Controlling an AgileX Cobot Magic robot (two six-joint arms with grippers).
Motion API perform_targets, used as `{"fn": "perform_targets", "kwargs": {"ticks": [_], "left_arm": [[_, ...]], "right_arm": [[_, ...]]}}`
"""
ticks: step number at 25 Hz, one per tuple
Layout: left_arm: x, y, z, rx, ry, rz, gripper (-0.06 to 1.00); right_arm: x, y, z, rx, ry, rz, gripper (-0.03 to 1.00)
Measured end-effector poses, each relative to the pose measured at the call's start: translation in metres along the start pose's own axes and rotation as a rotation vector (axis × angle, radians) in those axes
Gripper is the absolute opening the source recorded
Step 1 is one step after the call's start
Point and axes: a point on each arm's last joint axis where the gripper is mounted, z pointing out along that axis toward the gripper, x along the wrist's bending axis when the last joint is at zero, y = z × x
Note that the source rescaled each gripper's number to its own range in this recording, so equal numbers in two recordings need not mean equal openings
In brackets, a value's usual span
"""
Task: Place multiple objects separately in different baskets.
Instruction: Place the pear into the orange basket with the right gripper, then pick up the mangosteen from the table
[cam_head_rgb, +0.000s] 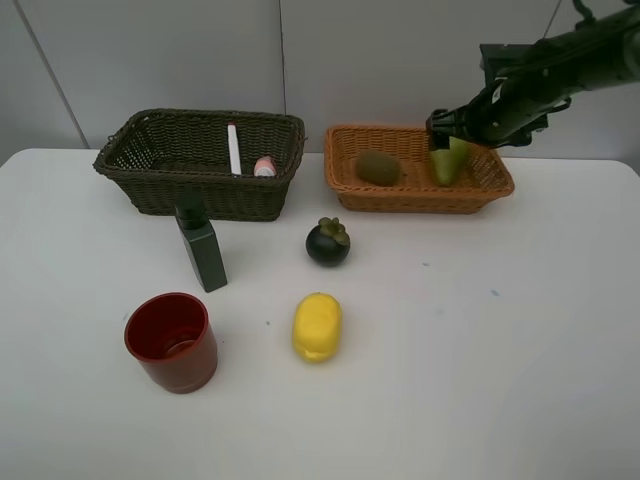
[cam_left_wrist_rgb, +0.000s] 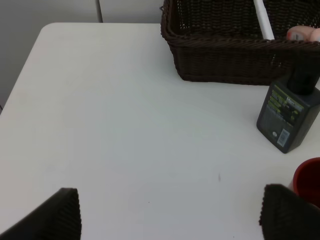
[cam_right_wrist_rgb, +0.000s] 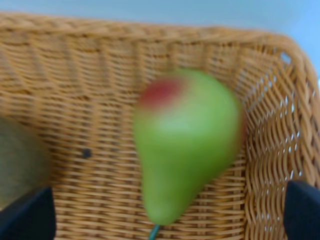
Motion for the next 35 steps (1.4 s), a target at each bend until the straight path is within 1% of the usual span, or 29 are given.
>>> {"fn": "perform_targets", "kwargs": {"ticks": [3,5,8,11,17,24,26,29,32,35], "left_arm": [[0.000,0.000,0.000,0.000,0.000,0.000,0.93],[0.000,0.000,0.000,0.000,0.000,0.000,0.93],[0.000,0.000,0.000,0.000,0.000,0.000,0.93],[0.000,0.000,0.000,0.000,0.000,0.000,0.93],[0.000,0.000,0.000,0.000,0.000,0.000,0.93],[0.000,0.000,0.000,0.000,0.000,0.000,0.93],[0.000,0.000,0.000,0.000,0.000,0.000,0.93],[0.000,0.000,0.000,0.000,0.000,0.000,0.93],[0.000,0.000,0.000,0.000,0.000,0.000,0.93],[0.000,0.000,0.000,0.000,0.000,0.000,0.93]], "right_arm": [[0.012,0.011,-0.027,-0.009,0.008,-0.021,1.00],[0.023,0.015,-0.045,0.004,0.015,-0.038,1.00],[0.042,0.016,-0.072,0.050,0.040,-0.042,1.00],[0.058,0.011,-0.091,0.123,0.069,-0.033,1.00],[0.097,-0.005,-0.109,0.246,0.152,-0.048,1.00],[0.148,-0.019,-0.126,0.266,0.244,-0.142,1.00],[0.162,-0.026,-0.127,0.277,0.263,-0.176,1.00],[0.182,-0.041,-0.114,0.325,0.271,-0.221,1.00],[0.194,-0.055,-0.095,0.369,0.265,-0.252,1.00],[0.200,-0.066,-0.075,0.397,0.254,-0.269,1.00]]}}
